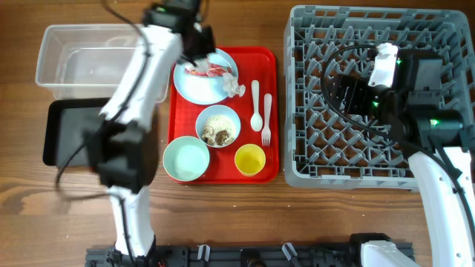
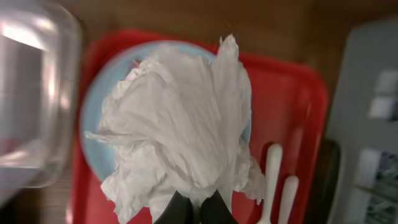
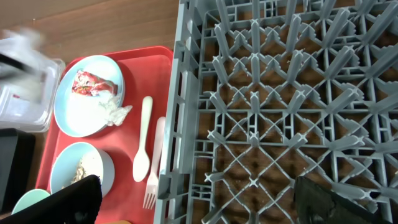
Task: Sort waste into correct bins and load items into the dishwasher rack
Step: 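Carry the tissue with the left gripper and drop it in the clear bin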
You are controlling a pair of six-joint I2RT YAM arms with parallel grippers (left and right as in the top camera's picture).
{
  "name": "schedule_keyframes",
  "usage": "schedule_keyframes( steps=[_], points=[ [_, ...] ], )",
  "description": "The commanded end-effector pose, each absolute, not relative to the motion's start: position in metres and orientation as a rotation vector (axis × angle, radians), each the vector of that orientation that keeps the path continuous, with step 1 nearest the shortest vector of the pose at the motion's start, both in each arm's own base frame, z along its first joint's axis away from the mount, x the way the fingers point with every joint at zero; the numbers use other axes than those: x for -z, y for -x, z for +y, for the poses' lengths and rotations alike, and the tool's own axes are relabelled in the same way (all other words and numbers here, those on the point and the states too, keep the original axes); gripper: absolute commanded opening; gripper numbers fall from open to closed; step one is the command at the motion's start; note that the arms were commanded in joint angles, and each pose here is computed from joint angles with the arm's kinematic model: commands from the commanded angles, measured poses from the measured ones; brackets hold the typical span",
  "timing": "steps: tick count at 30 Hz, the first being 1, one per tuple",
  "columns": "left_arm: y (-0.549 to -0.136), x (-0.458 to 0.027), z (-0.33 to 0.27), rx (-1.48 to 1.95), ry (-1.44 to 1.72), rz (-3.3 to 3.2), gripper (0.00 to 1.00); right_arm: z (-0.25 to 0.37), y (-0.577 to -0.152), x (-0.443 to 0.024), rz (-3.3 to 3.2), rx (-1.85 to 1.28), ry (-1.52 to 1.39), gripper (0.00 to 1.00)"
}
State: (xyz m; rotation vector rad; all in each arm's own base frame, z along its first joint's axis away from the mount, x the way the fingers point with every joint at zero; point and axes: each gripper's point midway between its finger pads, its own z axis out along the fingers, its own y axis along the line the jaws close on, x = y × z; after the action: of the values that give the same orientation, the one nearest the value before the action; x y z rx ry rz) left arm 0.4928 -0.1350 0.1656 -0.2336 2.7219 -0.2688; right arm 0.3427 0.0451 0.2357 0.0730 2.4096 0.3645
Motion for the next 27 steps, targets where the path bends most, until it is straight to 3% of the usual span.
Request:
schedule_keyframes(
  steps=[1,8,10,13,14,20,27],
  points=[
    [-0.503,-0.21,-0.068,0.121,0.356,2.587,0.04,0.046,-0.348,-0.243,2.389,-0.374,-0.06,1.0],
    [-0.514,-0.175,0.008,0.009,0.554,2.611,0.04,0.046,-0.348,-0.243,2.389,-0.374,-0.06,1.0],
    [-0.516,-0.159,0.021,-0.007,0.593,2.632,0.11,0.046,-0.347,-0.243,2.39,-0.375,-0.06,1.0],
    [-0.522,-0.135,0.039,-0.025,0.648,2.651,0.93,0.046,-0.347,-0.243,2.391,-0.375,-0.06,0.99],
    [-0.523,-0.135,0.041,-0.024,0.652,2.645,1.0,0.046,-0.347,-0.243,2.391,-0.375,-0.061,1.0],
    [-0.525,-0.16,0.023,0.047,0.598,2.613,1.0,0.046,-0.347,-0.243,2.392,-0.374,-0.061,1.0],
    [-0.509,-0.176,-0.087,0.352,0.275,2.69,0.91,0.046,-0.347,-0.243,2.392,-0.375,-0.061,1.0]
  ],
)
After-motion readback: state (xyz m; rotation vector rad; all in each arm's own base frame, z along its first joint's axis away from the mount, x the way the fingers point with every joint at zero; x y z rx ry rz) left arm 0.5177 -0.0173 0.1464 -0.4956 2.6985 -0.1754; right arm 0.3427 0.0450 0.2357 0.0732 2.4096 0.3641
